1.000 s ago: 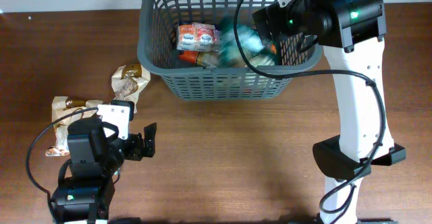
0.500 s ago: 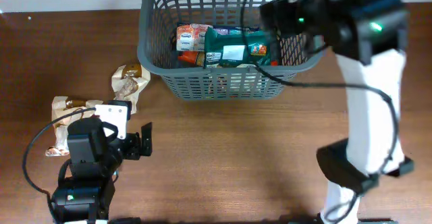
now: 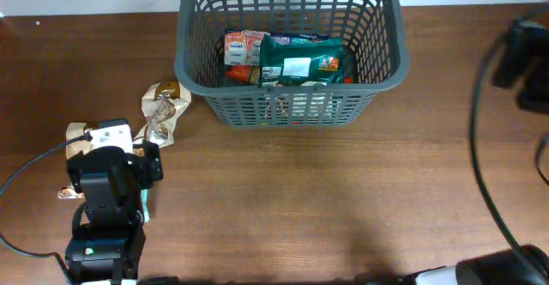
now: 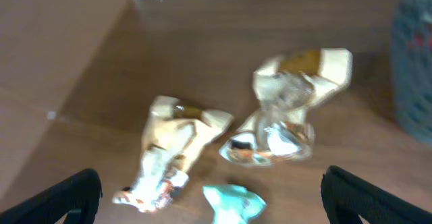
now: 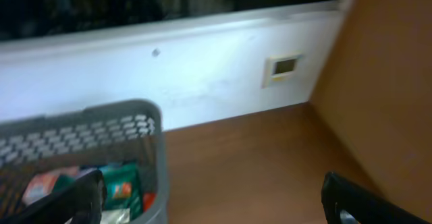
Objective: Pack container
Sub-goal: 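Withdraw the right gripper to the right side, then move the left gripper onto the crumpled paper snack wrappers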
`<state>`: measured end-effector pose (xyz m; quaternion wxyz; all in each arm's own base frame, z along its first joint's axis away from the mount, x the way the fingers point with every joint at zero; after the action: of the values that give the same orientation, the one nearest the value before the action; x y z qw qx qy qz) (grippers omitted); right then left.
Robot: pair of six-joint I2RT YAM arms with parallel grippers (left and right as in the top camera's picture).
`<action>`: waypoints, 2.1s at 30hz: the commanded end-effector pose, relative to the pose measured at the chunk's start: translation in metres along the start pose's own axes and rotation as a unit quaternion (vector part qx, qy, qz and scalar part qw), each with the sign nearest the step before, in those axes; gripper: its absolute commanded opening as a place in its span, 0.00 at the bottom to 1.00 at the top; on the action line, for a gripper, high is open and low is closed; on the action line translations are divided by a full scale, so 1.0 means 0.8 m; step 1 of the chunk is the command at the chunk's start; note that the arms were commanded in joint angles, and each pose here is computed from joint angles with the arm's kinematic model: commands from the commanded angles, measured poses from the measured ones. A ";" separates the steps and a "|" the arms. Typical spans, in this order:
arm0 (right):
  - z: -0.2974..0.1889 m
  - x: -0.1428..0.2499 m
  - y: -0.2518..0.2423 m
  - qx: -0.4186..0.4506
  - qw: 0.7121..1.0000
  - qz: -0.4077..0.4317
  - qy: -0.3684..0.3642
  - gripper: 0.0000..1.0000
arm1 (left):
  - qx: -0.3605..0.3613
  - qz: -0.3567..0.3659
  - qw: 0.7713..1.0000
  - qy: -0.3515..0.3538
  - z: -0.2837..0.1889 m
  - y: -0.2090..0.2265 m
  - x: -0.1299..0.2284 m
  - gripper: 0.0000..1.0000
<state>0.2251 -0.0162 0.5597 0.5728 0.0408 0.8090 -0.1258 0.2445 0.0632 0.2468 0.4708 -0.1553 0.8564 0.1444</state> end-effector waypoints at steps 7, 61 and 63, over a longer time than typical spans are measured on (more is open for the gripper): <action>-0.105 0.018 -0.103 0.161 0.980 0.097 -0.064 0.99 | -0.037 -0.017 0.999 -0.027 -0.003 0.014 -0.016 0.99; 0.181 0.406 -0.050 0.092 0.952 0.100 0.275 0.99 | 0.165 0.087 0.969 0.161 0.134 -0.096 0.075 0.99; 0.182 0.405 -0.046 0.078 0.954 0.096 0.273 0.99 | 0.170 0.095 0.968 0.159 0.143 -0.095 0.076 0.99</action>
<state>0.2375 -0.1210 0.2148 0.3238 0.2219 0.9086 -0.1430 0.3254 0.0289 0.1318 0.3321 -0.0335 0.9424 0.0202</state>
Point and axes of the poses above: each gripper's point midway between its finger pads, its own z axis out along the fingers, its own y axis along the line the jaws close on, x = y × z, the point moved 3 cm from there along -z, back along the fingers, and after that the axes turned 11 degrees about -z, right-handed, at the moved point
